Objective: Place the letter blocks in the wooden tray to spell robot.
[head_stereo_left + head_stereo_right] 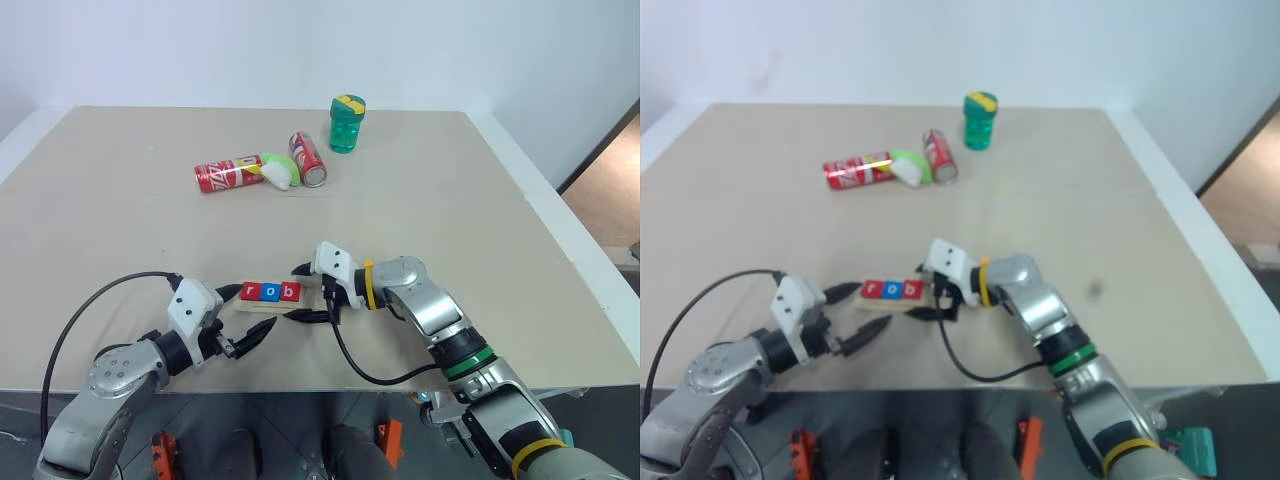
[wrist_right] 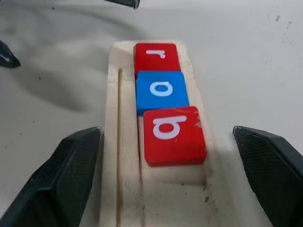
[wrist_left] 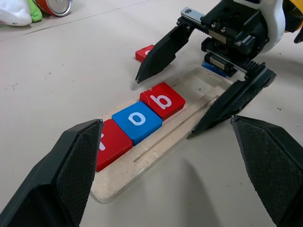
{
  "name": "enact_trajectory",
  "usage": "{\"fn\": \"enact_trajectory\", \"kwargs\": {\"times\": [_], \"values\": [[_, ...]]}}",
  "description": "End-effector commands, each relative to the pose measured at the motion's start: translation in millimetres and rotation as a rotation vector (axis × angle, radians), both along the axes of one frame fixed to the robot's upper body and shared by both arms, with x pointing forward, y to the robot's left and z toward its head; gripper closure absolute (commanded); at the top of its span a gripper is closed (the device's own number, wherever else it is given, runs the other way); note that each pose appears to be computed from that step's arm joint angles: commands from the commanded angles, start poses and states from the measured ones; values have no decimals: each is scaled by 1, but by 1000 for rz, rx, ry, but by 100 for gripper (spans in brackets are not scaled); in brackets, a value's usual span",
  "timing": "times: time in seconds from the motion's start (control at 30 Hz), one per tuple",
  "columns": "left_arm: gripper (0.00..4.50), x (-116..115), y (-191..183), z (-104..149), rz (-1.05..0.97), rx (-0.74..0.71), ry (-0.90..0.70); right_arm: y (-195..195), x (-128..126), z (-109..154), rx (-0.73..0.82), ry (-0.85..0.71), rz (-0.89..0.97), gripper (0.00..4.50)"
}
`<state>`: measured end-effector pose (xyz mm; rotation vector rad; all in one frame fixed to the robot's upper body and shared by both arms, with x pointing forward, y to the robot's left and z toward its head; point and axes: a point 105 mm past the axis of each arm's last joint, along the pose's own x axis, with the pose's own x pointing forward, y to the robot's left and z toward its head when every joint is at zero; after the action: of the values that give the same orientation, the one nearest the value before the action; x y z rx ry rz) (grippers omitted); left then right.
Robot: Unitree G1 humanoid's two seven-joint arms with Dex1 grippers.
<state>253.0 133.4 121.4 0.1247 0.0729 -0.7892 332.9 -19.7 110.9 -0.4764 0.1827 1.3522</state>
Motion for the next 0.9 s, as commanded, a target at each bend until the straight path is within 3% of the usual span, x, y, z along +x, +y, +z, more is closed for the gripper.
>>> {"fn": "enact_trajectory", "kwargs": {"times": [0.03,0.17,0.37,0.47,0.63,0.73,0.9], "values": [[0,-2,-1,14,-43,8,-55,-1,5,47,144,-51,-36,6],[0,-10,-3,17,-145,17,-26,-15,27,73,191,-88,-121,6],[0,-11,-4,18,-218,50,-13,-28,51,63,106,-127,-157,6],[0,-8,-4,20,-211,45,-18,-33,55,56,71,-136,-149,6],[0,-10,-1,17,-181,20,3,-21,44,67,189,-100,-142,6],[0,-11,2,15,-156,21,4,-12,35,70,242,-101,-148,77],[0,-11,7,12,-115,26,4,2,21,67,292,-86,-181,256]]}}
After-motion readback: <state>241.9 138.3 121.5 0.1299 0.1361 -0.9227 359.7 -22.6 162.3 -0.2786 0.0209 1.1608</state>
